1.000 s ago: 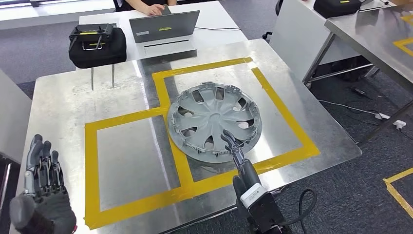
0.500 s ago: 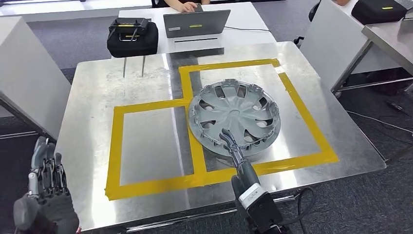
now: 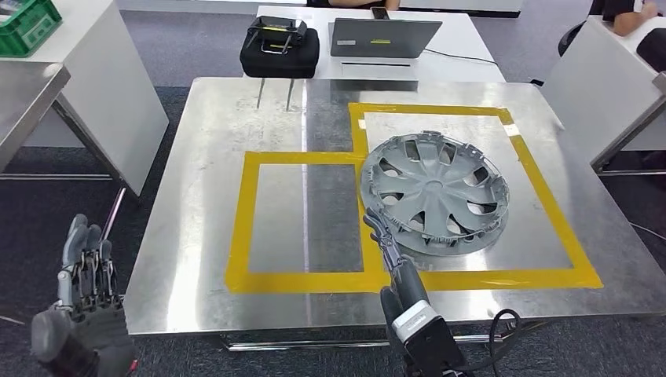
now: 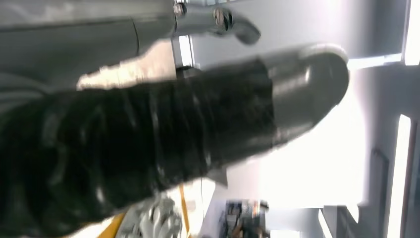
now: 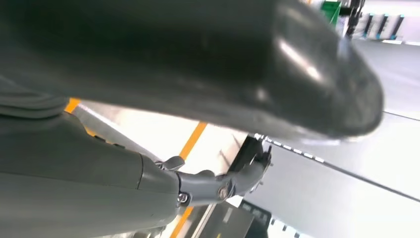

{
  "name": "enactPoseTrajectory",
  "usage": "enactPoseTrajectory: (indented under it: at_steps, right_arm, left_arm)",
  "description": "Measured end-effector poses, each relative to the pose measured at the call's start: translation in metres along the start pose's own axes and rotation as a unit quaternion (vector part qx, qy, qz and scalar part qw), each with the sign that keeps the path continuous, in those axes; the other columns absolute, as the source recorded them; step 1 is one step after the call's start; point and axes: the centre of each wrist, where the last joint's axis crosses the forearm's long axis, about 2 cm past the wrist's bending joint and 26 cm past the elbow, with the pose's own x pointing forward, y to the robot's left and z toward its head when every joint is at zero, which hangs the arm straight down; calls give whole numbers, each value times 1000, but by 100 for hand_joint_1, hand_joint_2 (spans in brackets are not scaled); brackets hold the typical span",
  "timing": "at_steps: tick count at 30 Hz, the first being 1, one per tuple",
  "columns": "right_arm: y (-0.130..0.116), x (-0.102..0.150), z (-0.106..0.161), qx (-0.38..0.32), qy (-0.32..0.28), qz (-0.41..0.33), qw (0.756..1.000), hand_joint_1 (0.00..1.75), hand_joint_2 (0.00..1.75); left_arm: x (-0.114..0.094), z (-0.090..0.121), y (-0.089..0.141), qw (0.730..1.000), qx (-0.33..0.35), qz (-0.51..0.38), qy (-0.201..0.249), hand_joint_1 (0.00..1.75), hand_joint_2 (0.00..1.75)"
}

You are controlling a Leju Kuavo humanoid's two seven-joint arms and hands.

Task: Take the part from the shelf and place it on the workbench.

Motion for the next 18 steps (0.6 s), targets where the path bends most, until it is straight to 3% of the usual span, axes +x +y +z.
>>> enactPoseTrajectory:
  at_steps: [18]
  right_arm:
    - [-4,4,7,-19,13,7,1000,0,0]
  left_arm:
    - [-8,-1,-3,999,-32,25,10,0,0]
